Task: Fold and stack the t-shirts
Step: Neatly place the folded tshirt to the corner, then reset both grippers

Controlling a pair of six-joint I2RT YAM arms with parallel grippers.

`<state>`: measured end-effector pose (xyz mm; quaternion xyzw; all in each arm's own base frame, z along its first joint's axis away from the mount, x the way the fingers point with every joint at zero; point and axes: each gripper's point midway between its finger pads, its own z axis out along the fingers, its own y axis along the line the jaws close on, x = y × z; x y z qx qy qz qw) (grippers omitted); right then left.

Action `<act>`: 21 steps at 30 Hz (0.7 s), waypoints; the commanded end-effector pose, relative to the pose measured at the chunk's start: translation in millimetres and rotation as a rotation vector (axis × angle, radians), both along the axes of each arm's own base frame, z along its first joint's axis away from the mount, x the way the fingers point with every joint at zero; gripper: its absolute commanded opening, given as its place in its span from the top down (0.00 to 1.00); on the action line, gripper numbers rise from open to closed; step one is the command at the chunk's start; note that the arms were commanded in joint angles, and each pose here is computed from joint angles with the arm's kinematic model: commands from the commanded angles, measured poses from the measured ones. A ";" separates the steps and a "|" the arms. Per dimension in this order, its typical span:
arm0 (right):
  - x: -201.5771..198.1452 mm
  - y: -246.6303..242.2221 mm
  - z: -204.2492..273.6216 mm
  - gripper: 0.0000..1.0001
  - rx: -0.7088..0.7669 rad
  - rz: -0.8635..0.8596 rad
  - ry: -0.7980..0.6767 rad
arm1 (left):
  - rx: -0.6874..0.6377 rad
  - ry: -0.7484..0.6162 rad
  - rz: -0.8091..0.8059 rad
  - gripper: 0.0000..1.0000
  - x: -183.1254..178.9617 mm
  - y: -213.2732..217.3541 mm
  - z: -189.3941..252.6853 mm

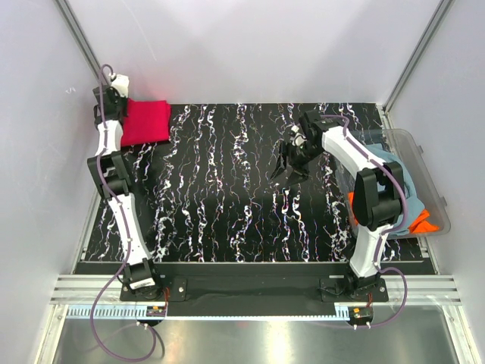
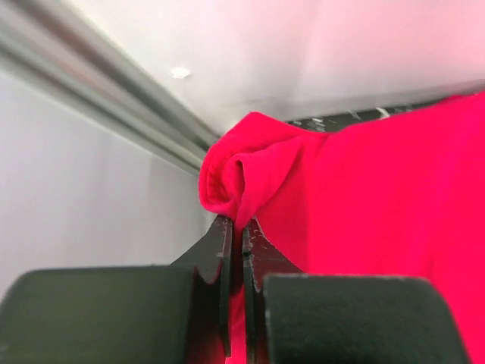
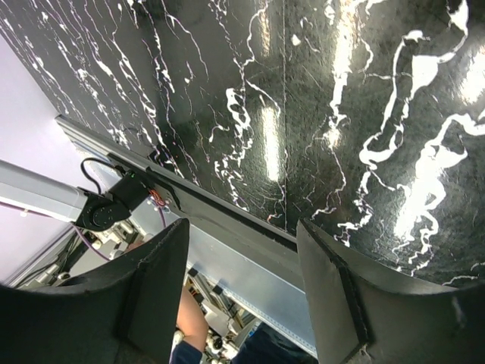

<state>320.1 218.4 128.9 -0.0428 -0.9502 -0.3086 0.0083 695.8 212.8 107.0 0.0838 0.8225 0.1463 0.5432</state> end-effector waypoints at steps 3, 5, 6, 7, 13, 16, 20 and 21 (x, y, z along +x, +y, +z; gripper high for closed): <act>3.8 12.4 5.9 0.34 0.012 0.024 -0.016 | 0.008 -0.225 -0.084 1.00 23.0 1.6 62.7; 1.9 11.8 3.8 0.34 0.009 0.024 -0.007 | 0.008 -0.251 -0.098 1.00 25.7 -0.5 68.1; 1.1 12.3 2.6 0.34 0.009 0.026 -0.004 | -0.004 -0.260 -0.098 1.00 25.8 0.2 70.3; 0.4 12.7 1.3 0.35 0.008 0.028 -0.001 | -0.005 -0.278 -0.099 1.00 26.6 1.8 74.2; -3.9 14.5 -1.8 0.34 0.015 0.037 0.010 | -0.049 -0.332 -0.072 0.35 29.1 3.7 82.9; -4.8 17.6 -2.6 0.35 0.021 0.042 0.013 | -0.049 -0.324 -0.015 0.08 26.2 6.8 90.7; -7.5 13.9 4.9 0.34 0.011 0.034 -0.016 | -0.059 -0.258 0.007 0.01 15.0 -12.5 106.8; -8.1 12.7 7.9 0.35 0.009 0.030 -0.031 | -0.089 -0.235 0.010 0.01 12.9 -29.3 108.6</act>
